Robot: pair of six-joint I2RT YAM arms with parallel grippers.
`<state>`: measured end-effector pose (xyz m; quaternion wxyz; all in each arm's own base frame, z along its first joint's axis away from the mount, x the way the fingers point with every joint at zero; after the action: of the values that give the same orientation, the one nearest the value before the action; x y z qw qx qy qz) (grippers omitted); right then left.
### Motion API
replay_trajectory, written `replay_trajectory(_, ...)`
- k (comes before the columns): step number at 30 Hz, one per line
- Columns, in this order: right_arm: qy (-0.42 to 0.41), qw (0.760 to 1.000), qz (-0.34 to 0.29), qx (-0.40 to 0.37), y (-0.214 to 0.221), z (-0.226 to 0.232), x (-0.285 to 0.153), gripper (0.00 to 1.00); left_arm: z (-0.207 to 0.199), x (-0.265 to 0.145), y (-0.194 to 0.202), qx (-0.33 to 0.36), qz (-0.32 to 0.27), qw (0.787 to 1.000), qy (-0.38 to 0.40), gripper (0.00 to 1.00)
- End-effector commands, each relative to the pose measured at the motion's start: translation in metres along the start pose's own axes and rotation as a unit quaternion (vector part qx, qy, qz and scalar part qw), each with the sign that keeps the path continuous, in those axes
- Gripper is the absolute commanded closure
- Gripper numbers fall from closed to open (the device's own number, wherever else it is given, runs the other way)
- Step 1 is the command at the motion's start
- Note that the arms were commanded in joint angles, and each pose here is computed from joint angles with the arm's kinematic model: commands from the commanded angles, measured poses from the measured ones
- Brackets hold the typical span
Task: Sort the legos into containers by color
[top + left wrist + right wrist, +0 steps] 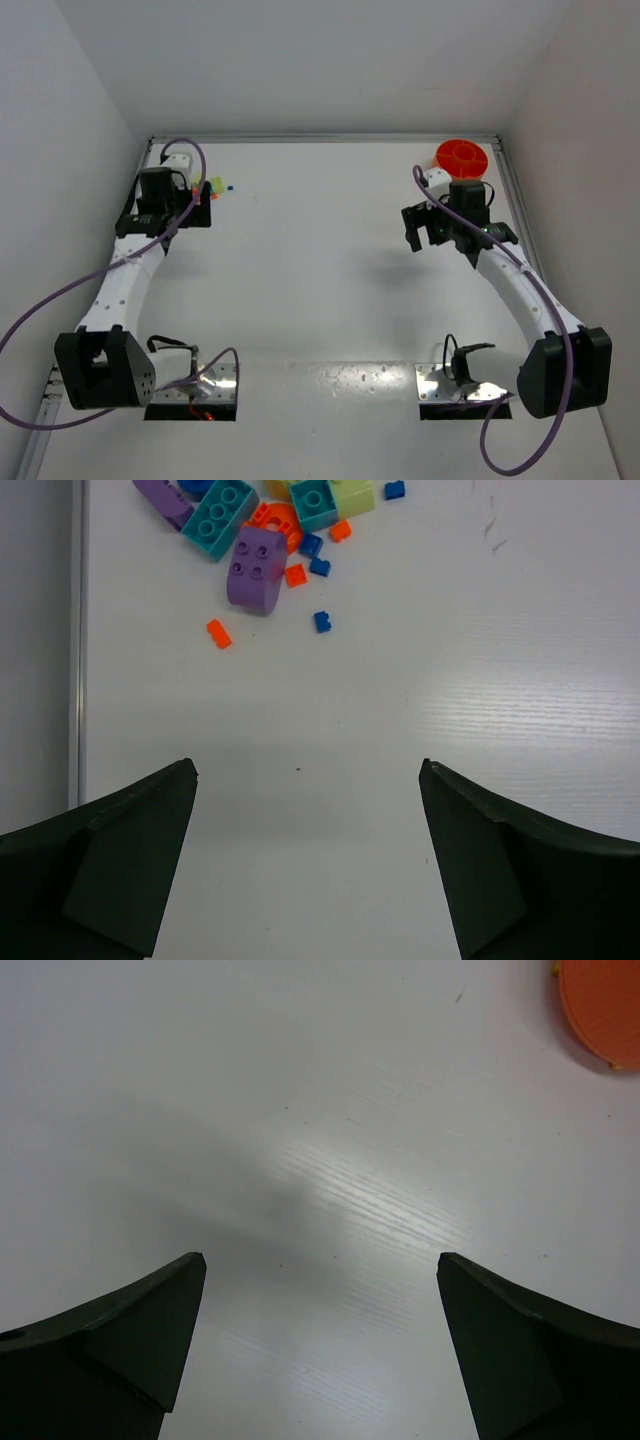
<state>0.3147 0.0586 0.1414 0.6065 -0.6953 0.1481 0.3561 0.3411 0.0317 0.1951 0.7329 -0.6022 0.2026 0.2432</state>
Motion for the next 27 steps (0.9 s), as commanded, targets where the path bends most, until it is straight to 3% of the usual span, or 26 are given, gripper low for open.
replay_trajectory(1, -0.022, 0.999, -0.030, -0.001, -0.026, 0.005, -0.001, 0.00, 0.016, -0.003, -0.011, -0.018, -0.018, 1.000, -0.011, 0.00)
replay_trajectory(8, -0.052, 0.998, -0.017, -0.010, -0.030, 0.012, 0.008, 0.00, 0.055, 0.012, -0.003, -0.032, 0.009, 0.999, -0.032, 0.00)
replay_trajectory(12, -0.084, 0.996, -0.006, -0.007, -0.029, 0.022, 0.014, 0.00, 0.083, 0.032, 0.000, -0.023, 0.027, 0.999, -0.032, 0.08)
replay_trajectory(17, -0.116, 0.993, 0.022, -0.004, -0.025, 0.029, 0.029, 0.00, 0.087, 0.062, 0.010, -0.001, 0.053, 0.999, 0.005, 0.11)
replay_trajectory(27, -0.139, 0.989, 0.047, 0.000, -0.025, 0.033, 0.045, 0.00, 0.071, 0.119, 0.029, 0.023, 0.094, 0.993, 0.065, 0.36)
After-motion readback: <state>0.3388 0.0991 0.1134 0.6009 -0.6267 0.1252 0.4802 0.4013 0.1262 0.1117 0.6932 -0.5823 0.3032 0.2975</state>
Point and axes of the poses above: each gripper's point midway between its finger pads, its own x axis out along the fingers, its own z axis along the line the jaws close on, y = z × x, the point moved 1 cm from there along -x, back along the fingers, and after that the axes turned 6 degrees about x, right-handed, at the moved point
